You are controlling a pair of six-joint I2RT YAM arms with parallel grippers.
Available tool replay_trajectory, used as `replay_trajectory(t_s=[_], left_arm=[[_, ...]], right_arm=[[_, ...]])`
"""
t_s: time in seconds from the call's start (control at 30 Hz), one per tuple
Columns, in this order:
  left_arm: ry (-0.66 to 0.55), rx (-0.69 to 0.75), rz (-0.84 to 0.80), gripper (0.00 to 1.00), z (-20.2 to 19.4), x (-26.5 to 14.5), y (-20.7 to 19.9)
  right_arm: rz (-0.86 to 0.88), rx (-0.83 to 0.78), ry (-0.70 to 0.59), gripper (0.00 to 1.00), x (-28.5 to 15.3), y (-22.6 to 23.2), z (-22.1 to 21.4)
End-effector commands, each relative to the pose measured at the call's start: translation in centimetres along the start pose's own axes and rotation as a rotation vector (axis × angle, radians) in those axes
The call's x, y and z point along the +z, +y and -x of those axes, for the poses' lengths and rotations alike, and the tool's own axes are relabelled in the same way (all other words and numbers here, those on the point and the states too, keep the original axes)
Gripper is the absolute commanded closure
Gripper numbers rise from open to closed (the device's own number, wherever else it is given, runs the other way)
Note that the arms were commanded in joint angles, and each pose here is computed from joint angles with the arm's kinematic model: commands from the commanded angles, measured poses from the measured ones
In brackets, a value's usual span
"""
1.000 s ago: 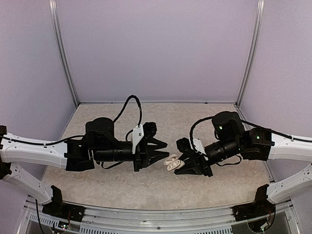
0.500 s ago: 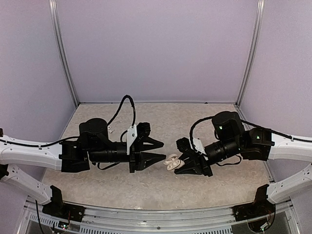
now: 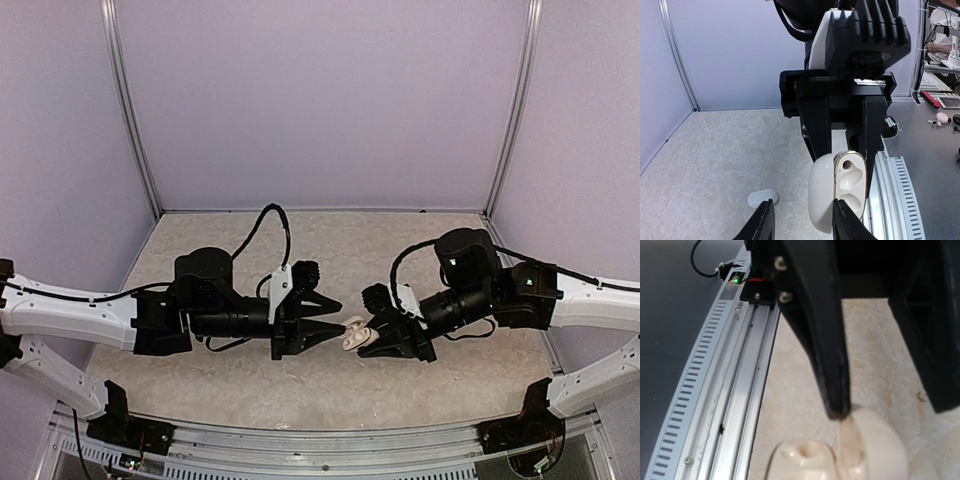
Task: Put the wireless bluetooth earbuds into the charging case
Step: Adjust the left earbud at the center of the board.
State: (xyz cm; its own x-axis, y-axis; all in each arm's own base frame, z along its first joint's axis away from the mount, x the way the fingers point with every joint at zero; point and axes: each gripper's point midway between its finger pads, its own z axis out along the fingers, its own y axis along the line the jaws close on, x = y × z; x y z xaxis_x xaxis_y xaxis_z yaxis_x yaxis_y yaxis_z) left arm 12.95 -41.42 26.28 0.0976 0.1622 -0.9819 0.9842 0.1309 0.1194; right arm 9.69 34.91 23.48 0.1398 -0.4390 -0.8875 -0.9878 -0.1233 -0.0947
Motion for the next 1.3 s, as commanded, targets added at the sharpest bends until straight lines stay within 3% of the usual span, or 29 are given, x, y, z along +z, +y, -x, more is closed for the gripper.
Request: replay_trajectory(t_s=[0.0,0.2,0.33,0.43,0.67,0.87,1.07,1.27], left_arm=[[-0.017,0.015,0.021,0.61,1.3,0.5,0.6],[-0.011,0.015,0.039,0.63,1.1,0.7,0.9],[-0.041,0.0,-0.009,0.49,1.5,0.2,0.0],[-0.109,-0.031,-0.025,0.46,2.7,-1.4,-0.4],[-0.1,-0.133,0.133,0.48,1.7,-4.9,3.4],[0.105,-0.305,0.388,0.48,-3.0,-7.0,8.9],[0.496,-0.427,0.549,0.47,-10.9,-9.4,12.1],[0.741,-0.454,0.6,0.47,-15.3,-10.9,14.1]], right_arm=[[0.027,-0.068,-0.052,1.0,-0.7,0.9,1.7],[0.026,-0.138,-0.074,1.0,-1.2,1.5,1.5],[-0.003,-0.17,-0.074,1.0,-1.4,1.3,1.2],[-0.024,-0.193,-0.079,1.0,-1.7,1.3,0.9],[-0.077,-0.288,-0.148,1.0,-3.3,2.0,1.1],[-0.08,-0.273,-0.107,1.0,-3.1,1.6,0.7],[-0.076,-0.257,-0.099,1.0,-2.9,1.6,0.4],[-0.07,-0.256,-0.104,1.0,-3.0,1.8,0.5]])
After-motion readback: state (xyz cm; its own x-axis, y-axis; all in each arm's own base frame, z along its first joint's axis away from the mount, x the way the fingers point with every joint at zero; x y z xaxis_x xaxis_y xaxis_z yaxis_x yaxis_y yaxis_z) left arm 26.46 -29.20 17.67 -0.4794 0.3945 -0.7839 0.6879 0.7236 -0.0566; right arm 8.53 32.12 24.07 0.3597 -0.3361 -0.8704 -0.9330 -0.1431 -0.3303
